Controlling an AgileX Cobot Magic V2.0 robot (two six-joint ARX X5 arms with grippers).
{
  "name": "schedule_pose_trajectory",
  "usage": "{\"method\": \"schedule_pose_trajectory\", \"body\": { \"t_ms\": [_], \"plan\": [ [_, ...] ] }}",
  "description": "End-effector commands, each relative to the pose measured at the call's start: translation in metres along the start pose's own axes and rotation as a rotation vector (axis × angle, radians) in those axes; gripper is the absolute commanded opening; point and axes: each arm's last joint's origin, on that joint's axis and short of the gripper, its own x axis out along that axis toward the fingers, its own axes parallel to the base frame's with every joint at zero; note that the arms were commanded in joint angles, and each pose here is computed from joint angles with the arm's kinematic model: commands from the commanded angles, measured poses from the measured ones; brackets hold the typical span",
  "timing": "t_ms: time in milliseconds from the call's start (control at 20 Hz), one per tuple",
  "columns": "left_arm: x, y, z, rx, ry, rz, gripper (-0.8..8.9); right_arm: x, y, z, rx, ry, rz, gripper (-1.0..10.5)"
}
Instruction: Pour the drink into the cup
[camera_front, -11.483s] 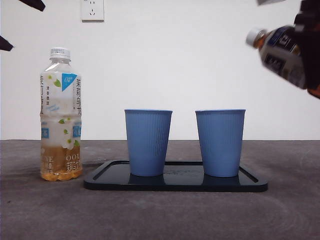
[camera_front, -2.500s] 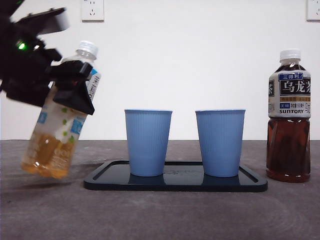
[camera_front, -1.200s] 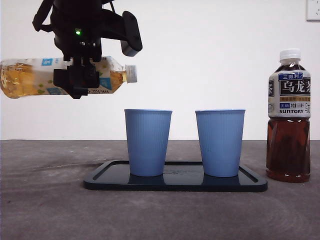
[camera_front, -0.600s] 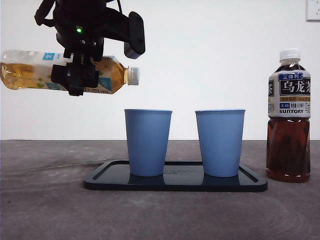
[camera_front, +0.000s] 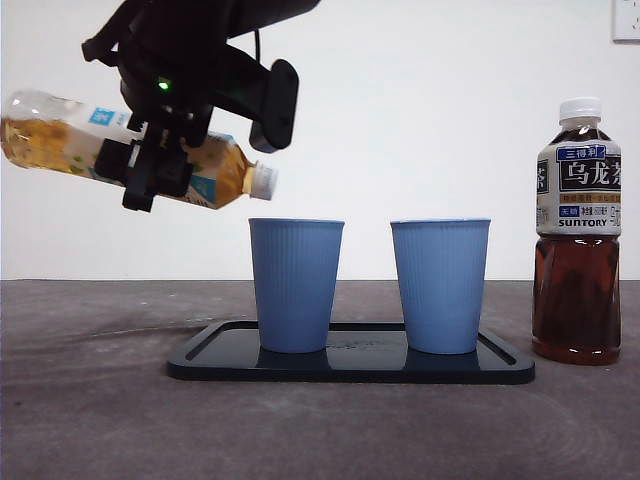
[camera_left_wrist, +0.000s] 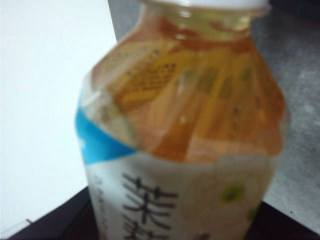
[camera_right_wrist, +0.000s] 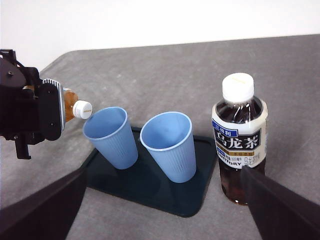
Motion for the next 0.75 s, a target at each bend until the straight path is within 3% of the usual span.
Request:
{"method": "schedule_pose_trajectory", "body": {
  "t_ms": [50, 750],
  "plan": [
    [-0.0051, 0.0053, 0.0086, 0.005, 0.012, 0.045, 2.15, -0.0017, 0.0015, 0.0030, -0.015, -0.011, 0.011, 4.9],
    [-0.0076, 0.0048, 0.0094, -0.021, 0.032, 0.069, 2.15, -0.0017, 0.0020, 0.0030, -0.016, -0.009, 0.025, 4.9]
  ]
}}
